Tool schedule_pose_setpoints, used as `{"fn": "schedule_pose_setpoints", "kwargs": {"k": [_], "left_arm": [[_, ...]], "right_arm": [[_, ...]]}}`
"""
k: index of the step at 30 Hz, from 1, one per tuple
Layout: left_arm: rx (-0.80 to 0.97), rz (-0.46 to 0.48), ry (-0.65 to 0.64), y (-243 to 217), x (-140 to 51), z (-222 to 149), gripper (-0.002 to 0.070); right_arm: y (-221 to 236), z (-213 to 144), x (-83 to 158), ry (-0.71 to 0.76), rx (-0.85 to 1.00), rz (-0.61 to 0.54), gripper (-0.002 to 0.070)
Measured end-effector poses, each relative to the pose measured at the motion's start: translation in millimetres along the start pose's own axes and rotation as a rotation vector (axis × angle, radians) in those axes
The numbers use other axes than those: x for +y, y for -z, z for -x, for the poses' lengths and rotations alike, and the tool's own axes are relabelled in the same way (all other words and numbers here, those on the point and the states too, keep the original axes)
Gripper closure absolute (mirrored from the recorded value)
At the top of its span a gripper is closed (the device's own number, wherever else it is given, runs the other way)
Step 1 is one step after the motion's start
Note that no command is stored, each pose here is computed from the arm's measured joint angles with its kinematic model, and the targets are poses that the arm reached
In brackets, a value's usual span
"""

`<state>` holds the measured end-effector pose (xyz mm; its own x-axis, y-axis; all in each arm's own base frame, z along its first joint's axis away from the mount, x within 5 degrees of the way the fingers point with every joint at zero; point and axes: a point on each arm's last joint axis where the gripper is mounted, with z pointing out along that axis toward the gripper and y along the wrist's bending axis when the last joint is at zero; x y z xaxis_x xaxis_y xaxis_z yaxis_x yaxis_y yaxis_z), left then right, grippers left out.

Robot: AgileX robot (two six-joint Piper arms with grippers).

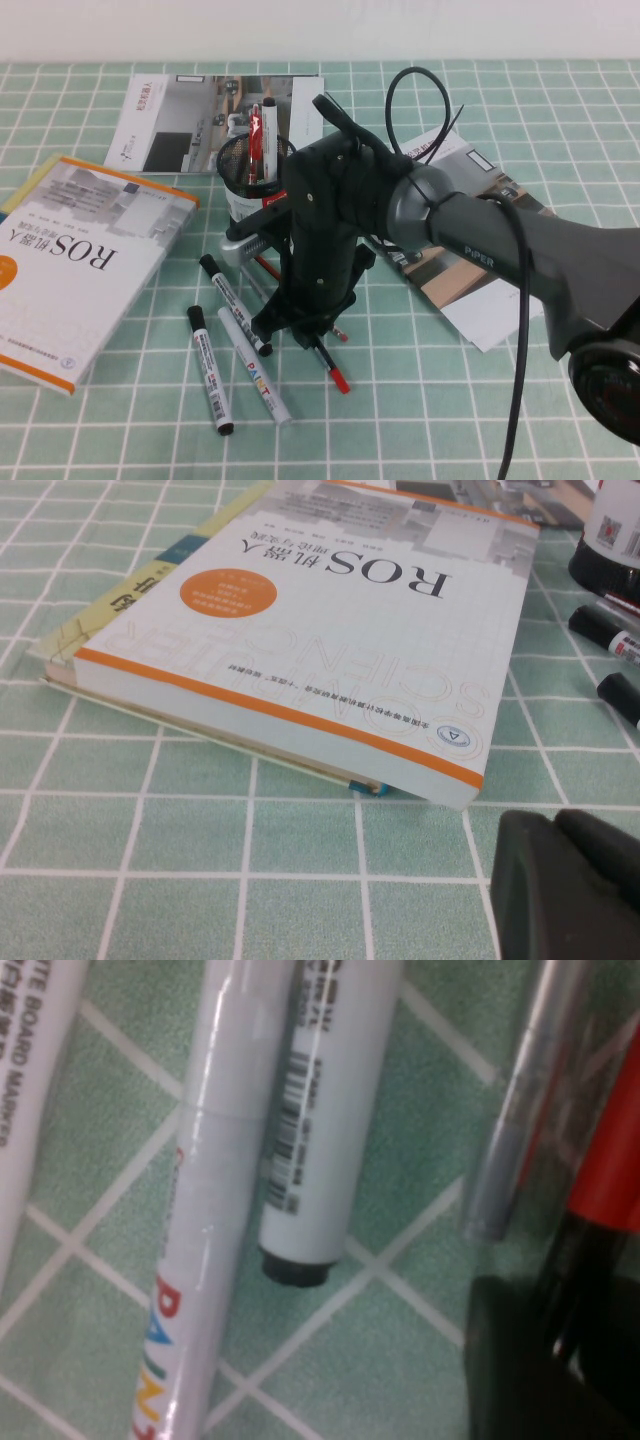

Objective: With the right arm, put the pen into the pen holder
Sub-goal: Pick up the pen on the table, then place the pen onto the pen holder

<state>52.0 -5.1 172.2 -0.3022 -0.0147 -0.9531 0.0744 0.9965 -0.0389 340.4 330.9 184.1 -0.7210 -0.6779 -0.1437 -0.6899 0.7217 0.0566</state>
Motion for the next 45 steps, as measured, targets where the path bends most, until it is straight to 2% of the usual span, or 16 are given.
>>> {"fn": "schedule_pose_setpoints", "kwargs": {"k": [4, 13, 21, 26, 30, 37, 41, 45], "left_arm": [[0.0, 0.0, 0.0, 0, 0.0, 0, 0.0679], [0.0, 0.0, 0.0, 0, 0.0, 0, 0.0679], [0.0, 0.0, 0.0, 0, 0.0, 0, 0.0679], [0.0, 0.0, 0.0, 0, 0.0, 0, 0.0679], [0.0, 0.0, 0.0, 0, 0.0, 0, 0.0679], [0.0, 0.0, 0.0, 0, 0.0, 0, 0.0679], [0.0, 0.0, 0.0, 0, 0.0, 0, 0.0679], [0.0, 0.0, 0.0, 0, 0.0, 0, 0.0679]], "right_arm": [[0, -1, -1, 0.005, 0.008, -0.013, 0.0609], [5, -2, -2, 0.01, 0.013, -0.023, 0.061], [68, -36, 1, 0.003, -0.086, -0.028, 0.061], [88, -63, 1, -0.036, -0.366, -0.025, 0.061], [98, -67, 1, -0.044, -0.659, -0.017, 0.061], [103, -53, -2, -0.041, -1.099, -0.009, 0.061], [106, -38, -13, -0.05, -1.388, -0.023, 0.061], [94, -26, -23, -0.07, -1.528, -0.037, 0.061]]}}
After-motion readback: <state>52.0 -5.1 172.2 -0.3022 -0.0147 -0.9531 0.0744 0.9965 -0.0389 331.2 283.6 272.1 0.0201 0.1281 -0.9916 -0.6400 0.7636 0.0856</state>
